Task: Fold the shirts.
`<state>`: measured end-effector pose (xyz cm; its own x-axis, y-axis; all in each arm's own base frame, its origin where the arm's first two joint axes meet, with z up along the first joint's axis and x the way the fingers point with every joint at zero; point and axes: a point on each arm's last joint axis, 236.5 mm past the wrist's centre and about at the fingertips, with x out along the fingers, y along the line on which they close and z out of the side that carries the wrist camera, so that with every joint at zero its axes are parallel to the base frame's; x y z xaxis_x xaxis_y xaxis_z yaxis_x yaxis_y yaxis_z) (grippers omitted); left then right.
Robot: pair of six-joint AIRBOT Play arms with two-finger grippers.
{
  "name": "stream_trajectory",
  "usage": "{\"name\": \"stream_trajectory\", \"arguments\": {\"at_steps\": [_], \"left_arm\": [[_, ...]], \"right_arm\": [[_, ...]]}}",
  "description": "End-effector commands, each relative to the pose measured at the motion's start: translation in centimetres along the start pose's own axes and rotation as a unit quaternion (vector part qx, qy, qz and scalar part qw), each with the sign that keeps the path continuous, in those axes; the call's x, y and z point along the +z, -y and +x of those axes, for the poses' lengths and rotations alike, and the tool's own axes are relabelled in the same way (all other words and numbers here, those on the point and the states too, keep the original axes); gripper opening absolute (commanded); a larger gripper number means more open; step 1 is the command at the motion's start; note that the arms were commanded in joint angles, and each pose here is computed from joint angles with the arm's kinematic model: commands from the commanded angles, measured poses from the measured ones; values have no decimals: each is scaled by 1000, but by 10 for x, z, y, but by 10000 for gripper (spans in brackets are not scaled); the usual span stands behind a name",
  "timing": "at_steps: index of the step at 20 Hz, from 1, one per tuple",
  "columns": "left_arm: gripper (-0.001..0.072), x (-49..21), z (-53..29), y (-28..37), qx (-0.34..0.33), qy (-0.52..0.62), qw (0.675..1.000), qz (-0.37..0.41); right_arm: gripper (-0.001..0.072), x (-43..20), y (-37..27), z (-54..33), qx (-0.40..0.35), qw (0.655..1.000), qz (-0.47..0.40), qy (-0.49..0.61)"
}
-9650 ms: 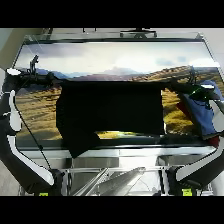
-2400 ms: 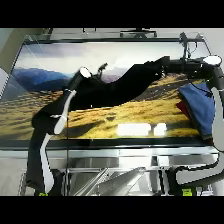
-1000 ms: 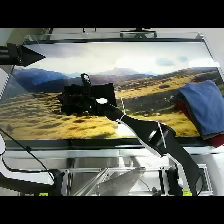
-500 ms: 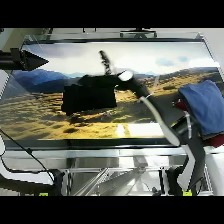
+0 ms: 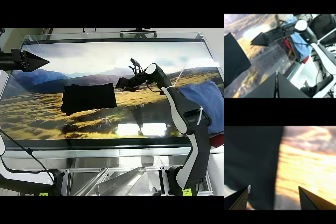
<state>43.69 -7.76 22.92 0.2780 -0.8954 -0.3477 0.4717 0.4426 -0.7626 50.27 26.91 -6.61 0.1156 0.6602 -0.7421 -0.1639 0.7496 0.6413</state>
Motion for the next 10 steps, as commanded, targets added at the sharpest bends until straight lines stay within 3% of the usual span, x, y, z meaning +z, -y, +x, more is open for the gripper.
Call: {"name": "stream_trajectory", "arguments": {"at_steps": [1,8,10], "left_arm": [[19,0,0,0,0,0,1000,1],[19,-1,1,0,-1,-2,1000,17],[19,-3,1,1,-2,-7,1000,19]], "right_arm": [[689,-18,2,30,24,999,16,-34],[672,-7,-36,62,38,999,-18,13],[402,-8,-43,64,46,998,-26,16]]}}
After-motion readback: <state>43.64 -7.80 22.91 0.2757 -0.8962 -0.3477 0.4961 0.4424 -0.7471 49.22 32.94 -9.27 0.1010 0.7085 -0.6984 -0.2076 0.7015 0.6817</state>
